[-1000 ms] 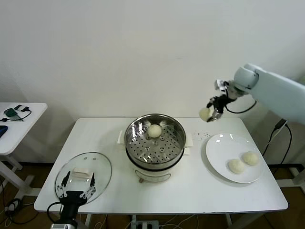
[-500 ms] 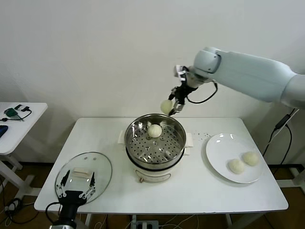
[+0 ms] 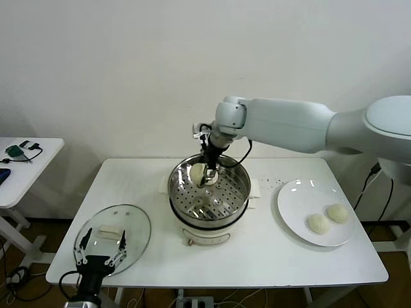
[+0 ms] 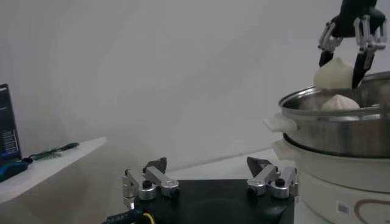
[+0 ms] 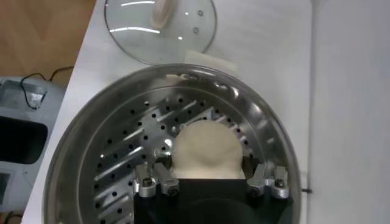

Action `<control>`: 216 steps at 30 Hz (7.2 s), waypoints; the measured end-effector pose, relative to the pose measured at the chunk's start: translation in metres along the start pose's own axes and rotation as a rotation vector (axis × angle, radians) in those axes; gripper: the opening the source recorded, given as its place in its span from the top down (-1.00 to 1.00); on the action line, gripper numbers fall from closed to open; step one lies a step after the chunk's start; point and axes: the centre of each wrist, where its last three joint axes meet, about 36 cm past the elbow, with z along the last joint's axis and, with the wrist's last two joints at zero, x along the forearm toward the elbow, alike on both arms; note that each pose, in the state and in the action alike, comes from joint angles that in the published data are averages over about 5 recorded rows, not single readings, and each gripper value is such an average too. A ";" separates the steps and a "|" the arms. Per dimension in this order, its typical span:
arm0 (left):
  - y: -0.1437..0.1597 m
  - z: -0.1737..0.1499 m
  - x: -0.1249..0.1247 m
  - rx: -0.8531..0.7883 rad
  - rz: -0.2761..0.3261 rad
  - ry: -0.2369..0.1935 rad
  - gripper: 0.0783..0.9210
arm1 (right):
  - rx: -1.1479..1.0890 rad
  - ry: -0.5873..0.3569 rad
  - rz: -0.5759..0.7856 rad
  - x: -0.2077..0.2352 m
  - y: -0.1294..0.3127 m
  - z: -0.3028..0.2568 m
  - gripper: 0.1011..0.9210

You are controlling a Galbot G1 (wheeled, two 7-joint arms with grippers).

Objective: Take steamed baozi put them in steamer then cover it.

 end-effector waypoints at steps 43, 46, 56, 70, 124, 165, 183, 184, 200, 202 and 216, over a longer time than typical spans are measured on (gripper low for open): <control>-0.001 0.008 -0.007 -0.001 -0.006 0.017 -0.77 | -0.042 0.071 0.024 0.118 0.035 0.194 -0.76; -0.002 0.008 -0.005 -0.001 -0.004 0.021 -0.77 | -0.072 0.094 0.022 0.111 0.052 0.234 -0.76; -0.001 0.005 -0.002 -0.010 -0.013 0.026 -0.77 | -0.163 0.169 -0.005 0.054 0.105 0.331 -0.76; -0.003 0.007 0.001 -0.027 -0.016 0.045 -0.77 | -0.240 0.255 -0.044 0.001 0.143 0.404 -0.76; -0.009 0.018 0.014 -0.015 -0.002 0.075 -0.77 | 0.269 0.302 -0.039 0.073 0.043 0.324 -0.51; 0.006 0.016 0.017 -0.019 -0.005 0.087 -0.77 | 1.443 0.183 -0.285 -0.007 0.044 -0.040 -0.51; 0.006 0.020 0.015 -0.016 -0.011 0.093 -0.77 | 1.440 0.187 -0.275 -0.007 0.042 -0.036 -0.76; 0.007 0.020 0.015 -0.016 -0.012 0.093 -0.77 | 1.435 0.187 -0.266 -0.004 0.040 -0.035 -0.76; 0.002 0.013 0.012 -0.023 0.006 0.074 -0.77 | 0.747 0.223 0.133 0.106 0.029 0.102 -0.76; 0.001 0.013 0.011 -0.025 0.012 0.072 -0.77 | 0.596 0.232 0.165 0.115 0.034 0.130 -0.76; 0.000 0.008 0.010 -0.029 0.006 0.068 -0.77 | -0.029 0.241 0.128 0.091 0.090 0.332 -0.76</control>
